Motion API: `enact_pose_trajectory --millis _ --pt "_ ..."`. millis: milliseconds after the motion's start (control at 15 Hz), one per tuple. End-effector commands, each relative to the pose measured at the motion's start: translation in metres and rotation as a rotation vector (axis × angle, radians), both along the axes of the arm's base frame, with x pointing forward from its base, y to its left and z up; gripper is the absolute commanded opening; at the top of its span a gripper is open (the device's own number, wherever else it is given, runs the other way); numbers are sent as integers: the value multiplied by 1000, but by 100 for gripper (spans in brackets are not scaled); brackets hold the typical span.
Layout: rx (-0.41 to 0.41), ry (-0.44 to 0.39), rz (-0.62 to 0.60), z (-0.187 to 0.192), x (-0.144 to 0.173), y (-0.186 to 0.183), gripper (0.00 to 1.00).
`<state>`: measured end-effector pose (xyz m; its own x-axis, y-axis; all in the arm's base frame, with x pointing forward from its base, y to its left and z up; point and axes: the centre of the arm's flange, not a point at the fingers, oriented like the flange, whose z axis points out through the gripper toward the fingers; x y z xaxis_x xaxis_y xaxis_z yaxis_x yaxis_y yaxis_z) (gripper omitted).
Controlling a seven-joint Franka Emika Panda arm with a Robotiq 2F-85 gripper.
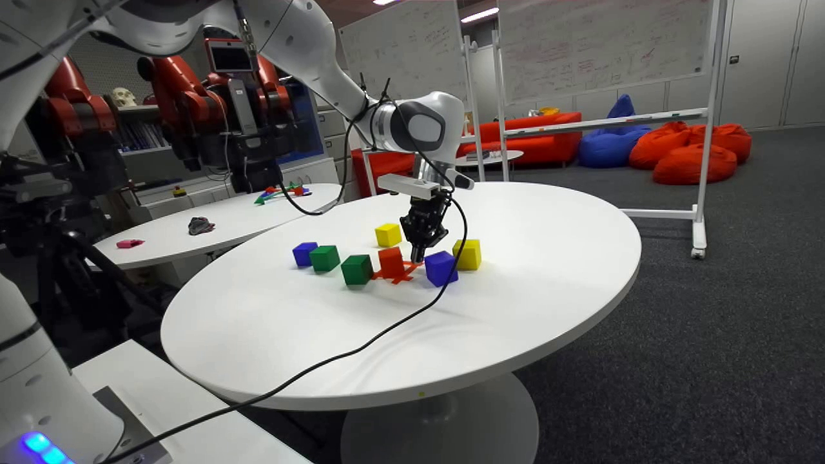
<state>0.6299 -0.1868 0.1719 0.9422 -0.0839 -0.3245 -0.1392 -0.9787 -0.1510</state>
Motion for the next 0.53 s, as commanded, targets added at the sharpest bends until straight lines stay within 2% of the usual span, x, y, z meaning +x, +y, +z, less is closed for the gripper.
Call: enact_pose_trajectory --millis 0,200,467 --pt "0 0 0 0 0 0 2" --pt "0 0 1 0 0 1 24" --pt "1 0 1 0 0 1 26"
